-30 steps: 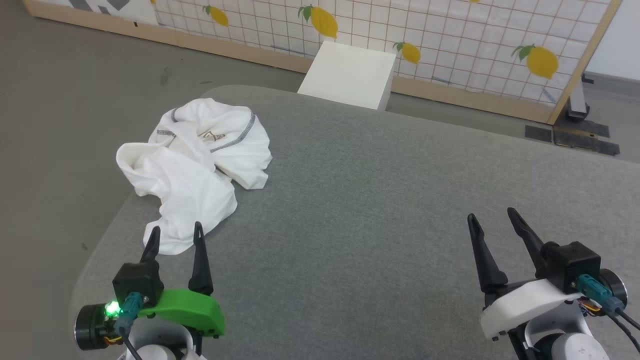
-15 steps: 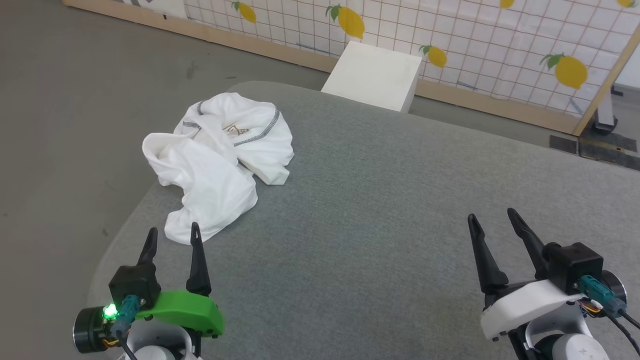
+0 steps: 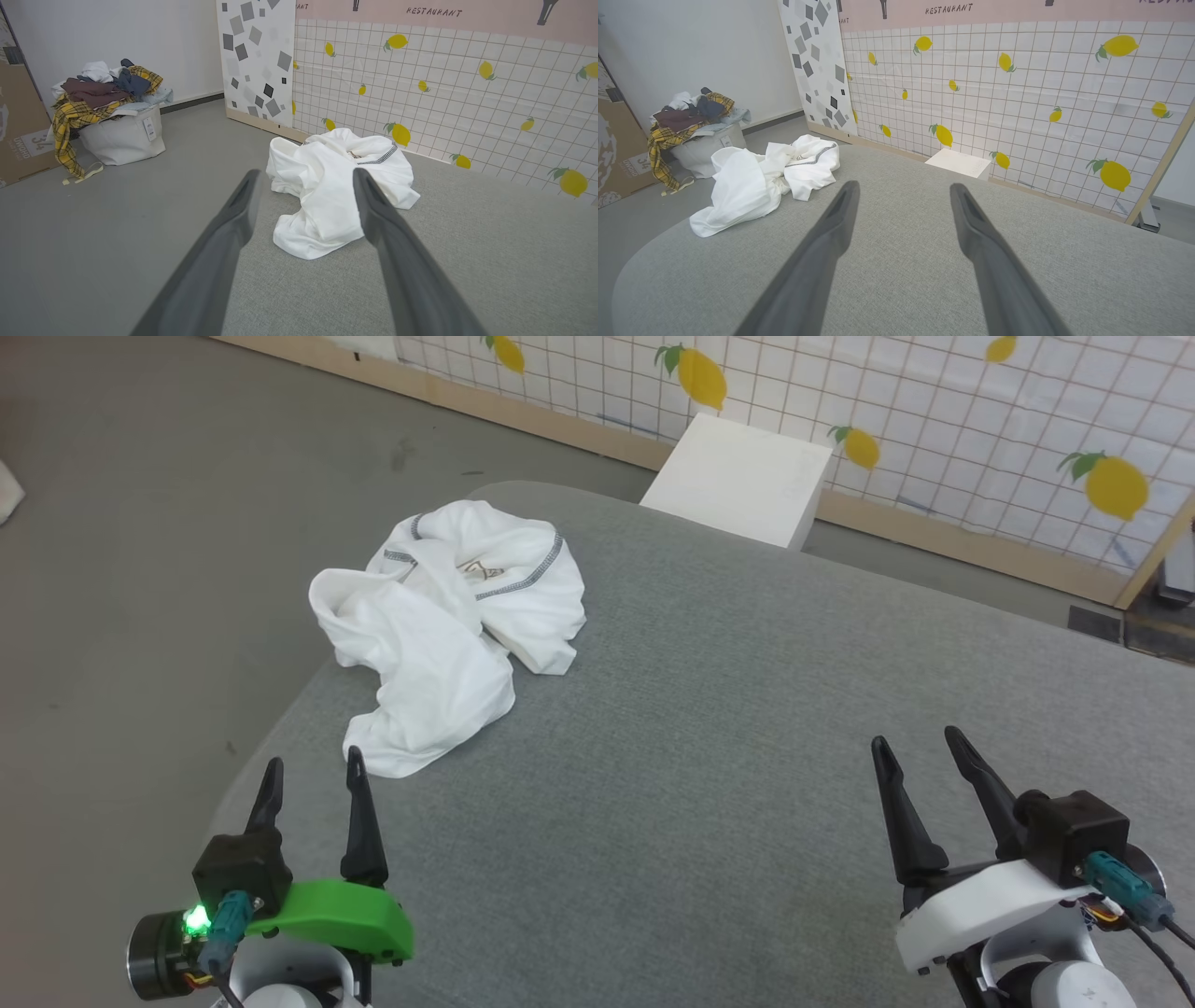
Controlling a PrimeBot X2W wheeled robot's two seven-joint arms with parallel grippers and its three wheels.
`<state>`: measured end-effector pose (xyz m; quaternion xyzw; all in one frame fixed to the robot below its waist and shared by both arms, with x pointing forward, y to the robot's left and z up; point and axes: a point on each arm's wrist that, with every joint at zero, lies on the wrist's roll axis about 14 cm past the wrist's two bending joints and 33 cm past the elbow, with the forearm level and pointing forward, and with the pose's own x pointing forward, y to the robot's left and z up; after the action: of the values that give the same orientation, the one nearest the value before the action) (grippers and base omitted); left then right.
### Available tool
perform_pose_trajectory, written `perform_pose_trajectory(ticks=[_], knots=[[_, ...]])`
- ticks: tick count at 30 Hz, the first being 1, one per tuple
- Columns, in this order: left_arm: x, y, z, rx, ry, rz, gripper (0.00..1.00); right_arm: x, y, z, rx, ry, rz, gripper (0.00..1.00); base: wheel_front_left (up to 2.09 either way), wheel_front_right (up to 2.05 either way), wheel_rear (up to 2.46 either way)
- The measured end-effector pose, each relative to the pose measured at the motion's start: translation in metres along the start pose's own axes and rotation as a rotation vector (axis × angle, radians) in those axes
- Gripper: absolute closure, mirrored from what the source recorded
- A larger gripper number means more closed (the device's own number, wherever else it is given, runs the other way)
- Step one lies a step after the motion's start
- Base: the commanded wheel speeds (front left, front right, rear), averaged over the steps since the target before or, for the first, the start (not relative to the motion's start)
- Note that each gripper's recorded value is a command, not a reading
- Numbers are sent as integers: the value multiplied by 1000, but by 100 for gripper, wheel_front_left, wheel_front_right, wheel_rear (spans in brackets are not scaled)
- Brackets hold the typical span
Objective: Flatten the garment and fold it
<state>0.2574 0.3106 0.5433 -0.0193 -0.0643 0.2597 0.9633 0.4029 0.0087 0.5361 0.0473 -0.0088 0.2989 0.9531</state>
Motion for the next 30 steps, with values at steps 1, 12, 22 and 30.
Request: perform_pose_trajectory(ticks=[1,12,22,30], knots=[[0,2,0,2,1,4,0,1,1,0,2,-1,3,0,0,0,0],[-8,12,0,-15,3,55,0,8,13,-5,34,10,44,0,0,0,0],[-17,27,2,-16,-2,113,0,16,26,-6,46,10,86,0,0,0,0],[-22,33,-2,-31,11,139,0,19,31,-8,61,15,100,0,0,0,0]])
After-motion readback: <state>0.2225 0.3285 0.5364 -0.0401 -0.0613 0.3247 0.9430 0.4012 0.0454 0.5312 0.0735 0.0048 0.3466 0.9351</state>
